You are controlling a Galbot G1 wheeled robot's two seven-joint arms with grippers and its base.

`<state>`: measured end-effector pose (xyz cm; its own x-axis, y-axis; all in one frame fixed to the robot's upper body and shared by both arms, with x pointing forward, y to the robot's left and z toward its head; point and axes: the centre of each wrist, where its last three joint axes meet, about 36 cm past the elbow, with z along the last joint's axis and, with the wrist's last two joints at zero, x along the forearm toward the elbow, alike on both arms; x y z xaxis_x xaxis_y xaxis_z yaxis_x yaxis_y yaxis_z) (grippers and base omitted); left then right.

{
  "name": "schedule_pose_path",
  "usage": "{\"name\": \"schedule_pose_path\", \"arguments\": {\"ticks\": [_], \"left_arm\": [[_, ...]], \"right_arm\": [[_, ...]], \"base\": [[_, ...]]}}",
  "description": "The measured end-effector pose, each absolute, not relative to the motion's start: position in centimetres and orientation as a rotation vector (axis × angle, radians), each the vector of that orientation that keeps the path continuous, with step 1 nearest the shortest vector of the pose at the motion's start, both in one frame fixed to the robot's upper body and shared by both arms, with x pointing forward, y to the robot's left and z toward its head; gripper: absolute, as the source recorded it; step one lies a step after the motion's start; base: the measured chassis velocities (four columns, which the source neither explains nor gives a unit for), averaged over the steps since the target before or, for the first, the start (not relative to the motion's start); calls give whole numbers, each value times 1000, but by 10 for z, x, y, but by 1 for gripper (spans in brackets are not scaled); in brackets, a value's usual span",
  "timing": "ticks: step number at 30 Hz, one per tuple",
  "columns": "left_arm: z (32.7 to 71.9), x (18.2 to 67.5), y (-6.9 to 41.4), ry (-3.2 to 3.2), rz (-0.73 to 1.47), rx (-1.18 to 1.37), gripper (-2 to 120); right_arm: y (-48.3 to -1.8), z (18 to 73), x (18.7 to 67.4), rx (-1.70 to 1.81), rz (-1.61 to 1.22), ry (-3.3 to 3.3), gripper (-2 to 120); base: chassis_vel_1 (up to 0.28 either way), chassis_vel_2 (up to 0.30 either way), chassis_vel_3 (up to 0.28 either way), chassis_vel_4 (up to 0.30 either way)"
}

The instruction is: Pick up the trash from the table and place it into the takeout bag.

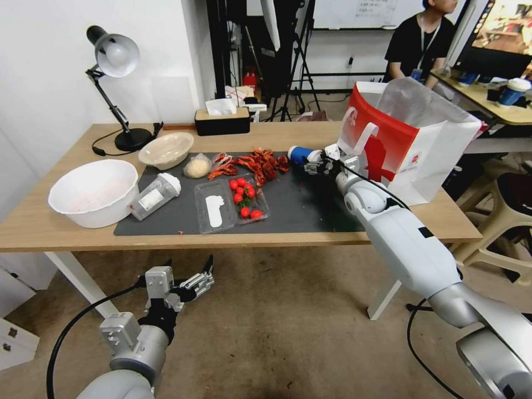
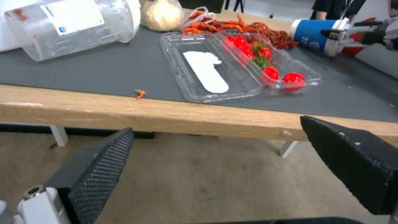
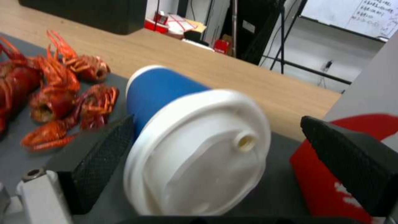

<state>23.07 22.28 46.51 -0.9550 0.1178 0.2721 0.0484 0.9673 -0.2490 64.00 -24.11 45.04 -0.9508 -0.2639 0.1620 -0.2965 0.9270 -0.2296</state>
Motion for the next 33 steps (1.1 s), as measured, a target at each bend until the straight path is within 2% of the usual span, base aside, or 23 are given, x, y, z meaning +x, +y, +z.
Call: {"name": "schedule_pose_path", "arguments": {"ticks": [19,22,24,26,33], "left_arm": [[465,232,224,-2833,343,-123,100],[464,232,224,-2834,346,-123,100],[464,232,224,-2835,346,-122,100],[464,232,224,-2847,348,-119,100],[463,232,224,-2854,349,-120,100]], "right_arm": [[-244,436,637,425,410,-2901,98],[-245,434,638,428,407,-2894,86],[-245,434,638,431,406,-2893,84],[-244,432,637,434,402,-2888,71],[-245,431,635,441,391,-2884,63]], "base": [[0,0,0,0],[0,0,0,0],[0,0,0,0],[0,0,0,0],[0,0,0,0]]}}
